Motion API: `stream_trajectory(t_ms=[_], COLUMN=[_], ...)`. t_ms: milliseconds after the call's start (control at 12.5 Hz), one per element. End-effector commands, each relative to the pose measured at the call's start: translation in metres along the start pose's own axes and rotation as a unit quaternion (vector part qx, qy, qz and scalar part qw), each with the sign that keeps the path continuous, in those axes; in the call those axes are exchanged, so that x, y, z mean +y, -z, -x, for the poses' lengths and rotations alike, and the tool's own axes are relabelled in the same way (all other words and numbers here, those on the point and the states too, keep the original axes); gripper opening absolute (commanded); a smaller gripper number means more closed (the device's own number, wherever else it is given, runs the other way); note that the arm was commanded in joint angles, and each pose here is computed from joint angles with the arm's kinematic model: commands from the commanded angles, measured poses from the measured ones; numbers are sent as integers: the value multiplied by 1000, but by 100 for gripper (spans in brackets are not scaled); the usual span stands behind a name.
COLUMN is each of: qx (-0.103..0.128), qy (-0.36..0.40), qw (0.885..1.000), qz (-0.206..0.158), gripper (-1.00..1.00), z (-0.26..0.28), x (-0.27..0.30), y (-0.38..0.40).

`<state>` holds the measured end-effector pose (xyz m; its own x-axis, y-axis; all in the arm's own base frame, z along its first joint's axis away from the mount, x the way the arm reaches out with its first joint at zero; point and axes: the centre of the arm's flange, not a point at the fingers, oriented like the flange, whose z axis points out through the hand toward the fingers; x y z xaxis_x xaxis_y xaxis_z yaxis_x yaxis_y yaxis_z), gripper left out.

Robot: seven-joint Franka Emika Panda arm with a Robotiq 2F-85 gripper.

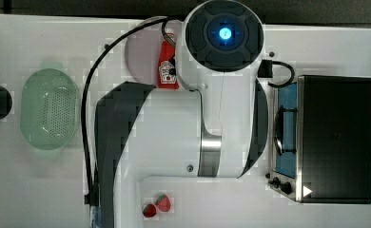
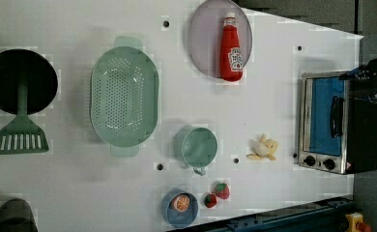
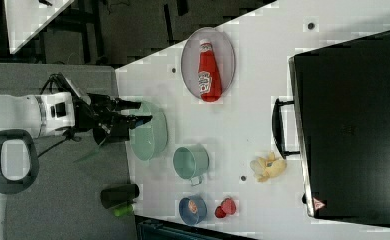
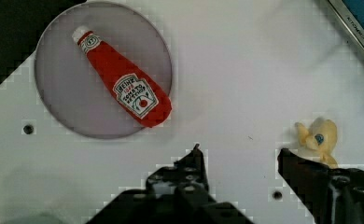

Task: Pick ketchup from plate and place it on table.

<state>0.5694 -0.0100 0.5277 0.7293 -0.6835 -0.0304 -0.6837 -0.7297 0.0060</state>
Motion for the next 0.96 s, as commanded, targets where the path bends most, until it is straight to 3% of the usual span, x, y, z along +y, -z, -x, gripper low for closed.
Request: stream_trajectory(t_ms=[80,240,640,960], qx=[-11,-19,-37,-51], qy=[-57,-35,14,105], qw=[998,999,999,993], qz=[9,15,24,20], gripper=[58,100,100,100], z=[34,30,10,-3], x=[53,45,-2,-44], y=[66,52,-18,-93])
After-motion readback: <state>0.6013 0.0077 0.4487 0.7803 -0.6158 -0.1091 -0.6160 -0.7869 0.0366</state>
